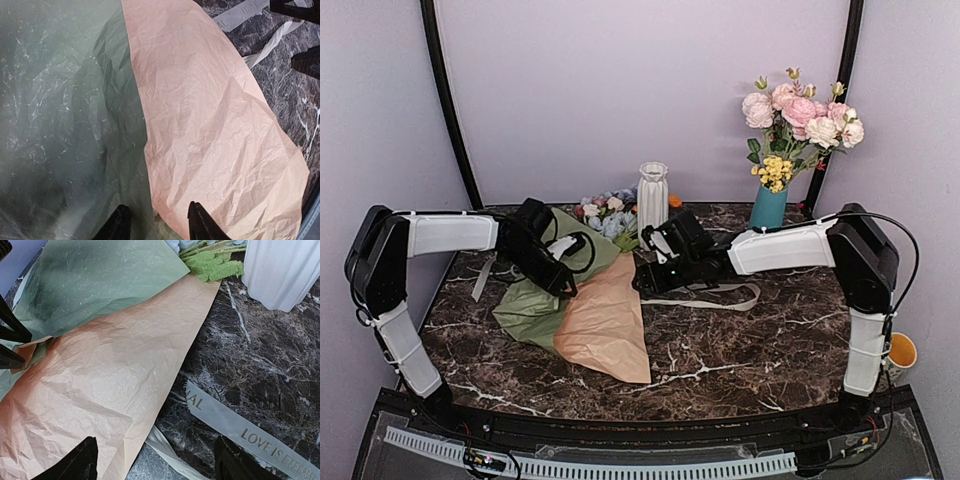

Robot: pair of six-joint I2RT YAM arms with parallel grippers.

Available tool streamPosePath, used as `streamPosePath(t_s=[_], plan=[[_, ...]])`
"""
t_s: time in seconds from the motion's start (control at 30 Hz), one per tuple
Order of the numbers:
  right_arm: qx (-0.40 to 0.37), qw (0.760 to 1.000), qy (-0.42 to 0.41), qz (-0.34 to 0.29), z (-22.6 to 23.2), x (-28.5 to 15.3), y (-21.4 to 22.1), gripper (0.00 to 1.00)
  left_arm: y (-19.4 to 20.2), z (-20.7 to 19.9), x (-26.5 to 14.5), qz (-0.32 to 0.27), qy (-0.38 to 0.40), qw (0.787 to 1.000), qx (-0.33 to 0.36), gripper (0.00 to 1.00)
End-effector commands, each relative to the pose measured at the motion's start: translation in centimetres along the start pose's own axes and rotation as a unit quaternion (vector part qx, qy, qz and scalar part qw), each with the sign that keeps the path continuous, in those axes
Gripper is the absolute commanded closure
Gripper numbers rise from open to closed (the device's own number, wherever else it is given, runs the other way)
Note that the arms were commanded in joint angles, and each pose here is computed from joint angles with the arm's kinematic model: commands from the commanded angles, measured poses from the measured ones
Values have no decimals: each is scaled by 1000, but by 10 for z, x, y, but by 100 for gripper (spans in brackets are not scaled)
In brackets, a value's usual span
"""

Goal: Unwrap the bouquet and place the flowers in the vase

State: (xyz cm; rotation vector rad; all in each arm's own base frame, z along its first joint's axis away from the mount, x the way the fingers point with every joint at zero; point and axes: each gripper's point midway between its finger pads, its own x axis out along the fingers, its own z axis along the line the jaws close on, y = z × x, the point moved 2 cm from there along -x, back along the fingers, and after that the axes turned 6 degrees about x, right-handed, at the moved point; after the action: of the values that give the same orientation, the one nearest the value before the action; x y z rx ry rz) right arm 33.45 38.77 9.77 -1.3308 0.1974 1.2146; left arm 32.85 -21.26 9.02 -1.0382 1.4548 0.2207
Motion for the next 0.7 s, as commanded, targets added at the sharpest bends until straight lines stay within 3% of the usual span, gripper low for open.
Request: streamPosePath(t_s=[0.0,0.2,0.47,0.67], plan=[[11,1000,5,-9,-1,-7,-1,21,-9,8,-4,2,-35,999,21,68],[14,1000,8,-9,-2,-8,1,21,-18,11,-10,-5,-55,998,27,99],[6,1000,4,-5,1,-2,-3,21,-35,28,-49,-22,-141,990,21,100],[1,1000,-4,-4,5,1,-5,22,-52,58,-105,-53,-269,962,12,100]])
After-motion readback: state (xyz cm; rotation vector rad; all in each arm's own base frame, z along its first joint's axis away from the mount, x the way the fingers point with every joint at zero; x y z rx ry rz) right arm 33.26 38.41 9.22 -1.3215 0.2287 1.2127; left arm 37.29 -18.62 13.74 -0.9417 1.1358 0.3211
